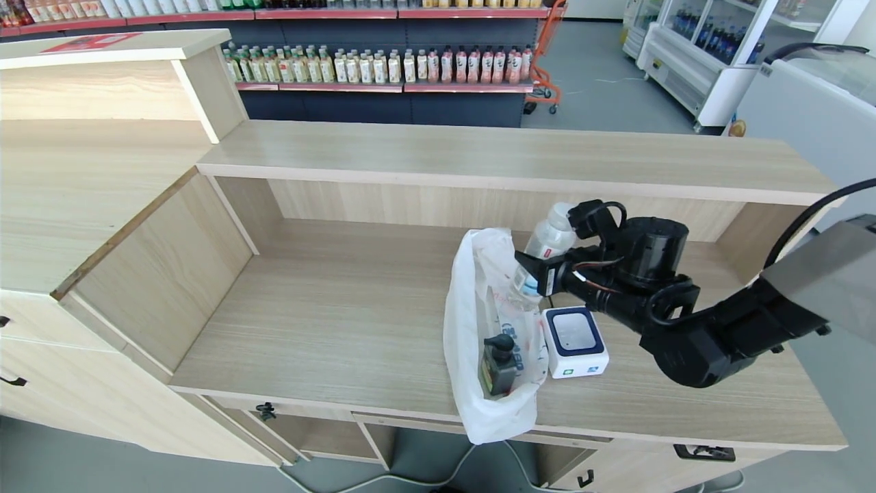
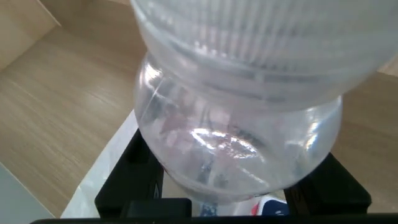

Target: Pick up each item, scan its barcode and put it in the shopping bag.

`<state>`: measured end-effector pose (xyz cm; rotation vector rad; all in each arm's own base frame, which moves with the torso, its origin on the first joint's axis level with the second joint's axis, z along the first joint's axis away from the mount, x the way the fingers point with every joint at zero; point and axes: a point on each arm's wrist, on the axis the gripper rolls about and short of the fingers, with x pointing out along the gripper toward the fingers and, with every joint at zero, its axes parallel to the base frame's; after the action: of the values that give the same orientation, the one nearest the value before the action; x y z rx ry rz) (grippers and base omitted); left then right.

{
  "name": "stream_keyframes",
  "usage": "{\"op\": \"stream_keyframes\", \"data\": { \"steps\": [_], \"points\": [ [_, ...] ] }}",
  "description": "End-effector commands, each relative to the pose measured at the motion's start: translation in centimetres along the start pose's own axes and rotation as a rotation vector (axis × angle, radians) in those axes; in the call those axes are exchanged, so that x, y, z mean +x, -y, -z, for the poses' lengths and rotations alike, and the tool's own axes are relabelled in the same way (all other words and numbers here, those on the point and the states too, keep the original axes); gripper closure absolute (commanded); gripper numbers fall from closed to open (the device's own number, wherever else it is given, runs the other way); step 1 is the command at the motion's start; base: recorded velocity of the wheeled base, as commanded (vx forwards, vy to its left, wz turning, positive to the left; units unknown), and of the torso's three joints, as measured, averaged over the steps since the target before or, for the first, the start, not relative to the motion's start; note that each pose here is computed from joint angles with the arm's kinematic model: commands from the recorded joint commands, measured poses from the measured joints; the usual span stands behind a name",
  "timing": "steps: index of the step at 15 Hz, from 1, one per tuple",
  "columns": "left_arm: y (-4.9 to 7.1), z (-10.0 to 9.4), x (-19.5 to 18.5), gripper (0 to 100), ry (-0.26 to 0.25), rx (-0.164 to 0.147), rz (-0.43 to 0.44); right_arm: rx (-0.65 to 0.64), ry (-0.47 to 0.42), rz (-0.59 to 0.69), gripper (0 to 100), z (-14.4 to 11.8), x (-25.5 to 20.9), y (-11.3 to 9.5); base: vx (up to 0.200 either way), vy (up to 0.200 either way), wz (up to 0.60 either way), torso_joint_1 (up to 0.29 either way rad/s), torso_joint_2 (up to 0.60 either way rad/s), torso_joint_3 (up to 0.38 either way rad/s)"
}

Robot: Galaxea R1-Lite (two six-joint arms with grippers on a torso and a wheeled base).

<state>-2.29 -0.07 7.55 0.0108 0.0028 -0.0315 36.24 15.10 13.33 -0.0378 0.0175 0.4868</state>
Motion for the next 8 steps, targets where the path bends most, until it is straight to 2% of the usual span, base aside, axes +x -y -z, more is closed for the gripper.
{"op": "stream_keyframes", "data": {
  "steps": [1,6,8],
  "points": [
    [0.0,0.0,0.0,100,0.001,0.0,0.001,0.002,-0.038,-0.02,100,1.5,0.5,-0.8,0.0,0.0,0.0,0.0,0.0,0.0],
    [0.0,0.0,0.0,100,0.0,0.0,0.001,-0.01,-0.066,-0.038,100,3.3,1.6,-1.4,0.0,0.0,0.0,0.0,0.0,0.0],
    [0.0,0.0,0.0,100,0.0,0.0,0.001,-0.07,-0.059,-0.042,100,4.0,2.7,-1.4,0.0,0.0,0.0,0.0,0.0,0.0]
  ]
}}
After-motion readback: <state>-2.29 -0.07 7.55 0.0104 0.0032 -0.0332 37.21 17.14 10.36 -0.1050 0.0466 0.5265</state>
